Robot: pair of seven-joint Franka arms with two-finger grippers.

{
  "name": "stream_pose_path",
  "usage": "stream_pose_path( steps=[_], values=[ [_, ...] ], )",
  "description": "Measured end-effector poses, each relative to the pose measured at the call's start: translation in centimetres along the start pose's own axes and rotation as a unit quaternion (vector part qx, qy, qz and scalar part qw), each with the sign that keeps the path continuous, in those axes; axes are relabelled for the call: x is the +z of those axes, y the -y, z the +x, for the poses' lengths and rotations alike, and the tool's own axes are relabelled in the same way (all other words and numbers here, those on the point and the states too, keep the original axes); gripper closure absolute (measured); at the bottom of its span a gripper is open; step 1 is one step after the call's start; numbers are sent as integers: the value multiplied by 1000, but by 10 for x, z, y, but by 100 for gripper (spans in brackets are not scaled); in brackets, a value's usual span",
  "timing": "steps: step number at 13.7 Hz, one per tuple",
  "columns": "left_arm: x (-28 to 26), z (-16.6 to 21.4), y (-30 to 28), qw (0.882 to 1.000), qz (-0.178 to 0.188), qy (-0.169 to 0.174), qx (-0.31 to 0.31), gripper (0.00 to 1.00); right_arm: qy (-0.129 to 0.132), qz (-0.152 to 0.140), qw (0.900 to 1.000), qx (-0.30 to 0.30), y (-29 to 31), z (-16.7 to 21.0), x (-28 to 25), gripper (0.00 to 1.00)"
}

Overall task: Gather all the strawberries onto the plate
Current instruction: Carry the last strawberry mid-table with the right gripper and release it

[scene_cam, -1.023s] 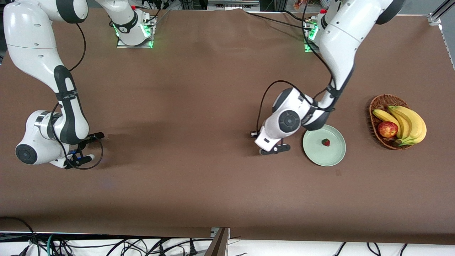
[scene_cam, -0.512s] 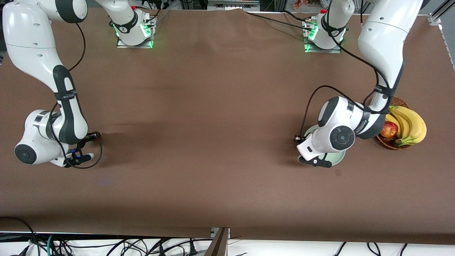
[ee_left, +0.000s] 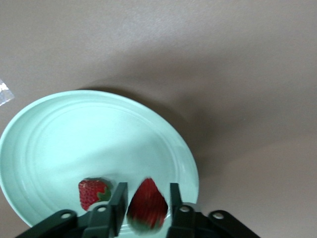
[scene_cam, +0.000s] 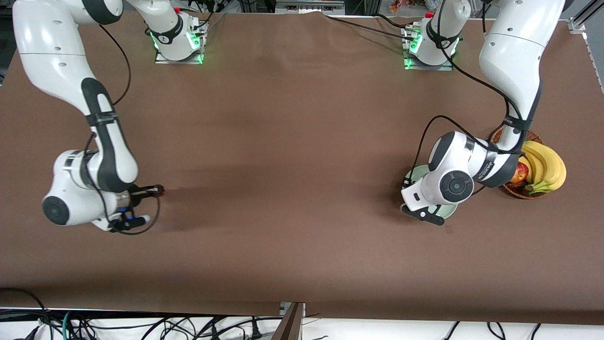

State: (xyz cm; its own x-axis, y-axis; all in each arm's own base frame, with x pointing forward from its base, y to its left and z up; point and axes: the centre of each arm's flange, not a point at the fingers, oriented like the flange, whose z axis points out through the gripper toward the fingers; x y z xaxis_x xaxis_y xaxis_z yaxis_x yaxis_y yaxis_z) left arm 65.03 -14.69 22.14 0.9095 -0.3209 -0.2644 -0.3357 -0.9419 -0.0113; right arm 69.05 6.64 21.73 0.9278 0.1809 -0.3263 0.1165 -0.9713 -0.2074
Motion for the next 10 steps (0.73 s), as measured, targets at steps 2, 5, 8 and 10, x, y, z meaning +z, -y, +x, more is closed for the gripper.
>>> stream_pose_path(
  steps=[2,5,8,10],
  values=[
    [2,-1,4,1000,-1,1,0,33,-9,13,998,63,99,6,11,64],
    [2,-1,5,1000,-1,1,0,3,-59,24,986,152,243,2,38,64],
    [0,-2,16,1000,-4,2,-8,0,-111,69,967,220,357,-13,87,64],
    [-7,-4,21,999,-24,12,-22,0,-141,105,955,240,412,-26,121,64]
  ],
)
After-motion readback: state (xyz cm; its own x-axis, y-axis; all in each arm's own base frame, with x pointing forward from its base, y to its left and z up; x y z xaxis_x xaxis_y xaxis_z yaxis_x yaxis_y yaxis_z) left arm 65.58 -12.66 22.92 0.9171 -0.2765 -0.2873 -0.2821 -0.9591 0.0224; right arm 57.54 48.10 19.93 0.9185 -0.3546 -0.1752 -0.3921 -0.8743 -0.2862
